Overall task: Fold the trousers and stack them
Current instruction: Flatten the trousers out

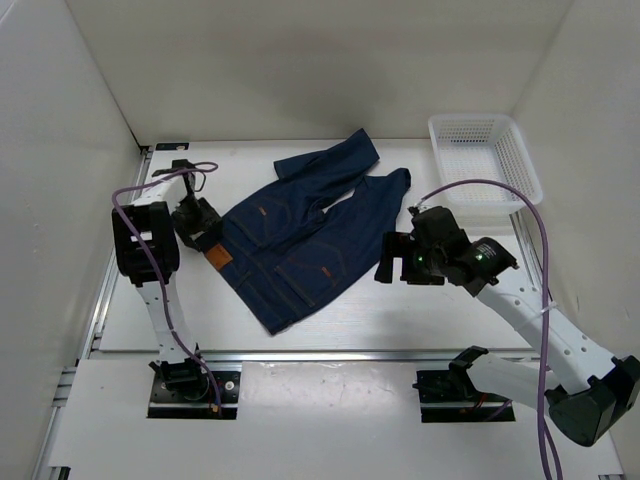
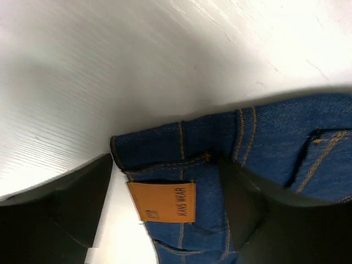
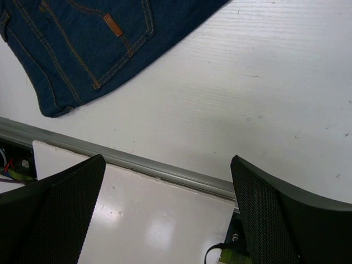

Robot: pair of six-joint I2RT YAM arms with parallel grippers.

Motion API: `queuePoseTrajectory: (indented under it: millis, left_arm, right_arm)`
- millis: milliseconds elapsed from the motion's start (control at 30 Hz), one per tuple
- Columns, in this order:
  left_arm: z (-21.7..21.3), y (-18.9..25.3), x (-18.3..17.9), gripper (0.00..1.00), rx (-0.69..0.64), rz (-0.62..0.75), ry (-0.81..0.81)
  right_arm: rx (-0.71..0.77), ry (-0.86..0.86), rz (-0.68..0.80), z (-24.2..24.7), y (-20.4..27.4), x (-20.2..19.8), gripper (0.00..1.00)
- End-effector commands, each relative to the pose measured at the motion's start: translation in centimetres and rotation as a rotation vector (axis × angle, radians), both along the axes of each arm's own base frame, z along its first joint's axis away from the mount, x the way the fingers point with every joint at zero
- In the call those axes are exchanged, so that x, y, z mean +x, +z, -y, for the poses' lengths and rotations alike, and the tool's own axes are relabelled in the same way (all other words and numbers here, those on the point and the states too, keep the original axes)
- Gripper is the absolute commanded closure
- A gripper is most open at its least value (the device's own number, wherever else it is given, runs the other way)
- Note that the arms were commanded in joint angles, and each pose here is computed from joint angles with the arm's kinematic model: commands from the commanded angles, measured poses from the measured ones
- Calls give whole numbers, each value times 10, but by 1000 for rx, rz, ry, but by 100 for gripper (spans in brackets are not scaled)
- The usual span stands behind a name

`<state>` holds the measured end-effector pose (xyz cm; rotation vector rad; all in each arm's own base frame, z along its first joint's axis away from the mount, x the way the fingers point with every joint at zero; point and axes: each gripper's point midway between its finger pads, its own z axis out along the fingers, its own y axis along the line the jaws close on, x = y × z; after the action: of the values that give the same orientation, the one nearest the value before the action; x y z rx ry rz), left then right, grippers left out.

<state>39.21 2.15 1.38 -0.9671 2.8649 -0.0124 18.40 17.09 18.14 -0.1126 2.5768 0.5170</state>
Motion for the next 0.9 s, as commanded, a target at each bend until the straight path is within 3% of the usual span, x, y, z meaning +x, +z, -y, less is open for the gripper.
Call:
queuePoseTrajectory:
  millis: [0,33,67,167,300,367,467,600,633,700,733,767,800,833,867]
  left_arm:
    - [11,0,3,24,-44,26,-26]
    - [10,0,3,43,-43,26,-35]
    - [9,8,14,89,-38,61,-46]
    - [-14,48,19,89,42,112,-12]
    - [-36,169,37,89,118,392,20]
    - [-22,223,35,89,106,519,-42]
    - [32,272,25,89,58,614,-205]
    - [145,285,-21,89,-82,639,-441]
    - [206,283,-44,89,-161,640,-545]
    - [274,283,-73,89,-273,639,-649]
    - [337,285,-117,89,-402,605,-772]
    - [374,306,-133,89,-486,656,-847]
    - [409,292,-143,89,-517,608,-916]
    - [432,299,-159,89,-564,595,-983]
    - [448,338,-166,81,-611,679,-1025]
  right_arm:
    - [-3,-28,60,3,19,9,1]
    - [-13,-28,71,3,21,13,1]
    - [-13,-28,71,2,23,15,1]
    - [-12,-27,97,1,34,19,1]
    - [-24,-35,121,2,40,25,1]
    - [-26,-52,149,4,48,30,1]
    - [-47,-98,189,14,55,37,1]
    - [-27,-279,304,45,91,50,1]
    - [-23,-320,328,54,99,50,1]
    - [-4,-396,394,72,117,48,1]
    - [-6,-440,417,81,122,48,1]
    - [-41,-490,447,94,125,48,1]
    - [-42,-546,456,106,128,44,1]
    - [-53,-571,476,114,133,41,1]
    - [-46,-597,492,120,137,37,1]
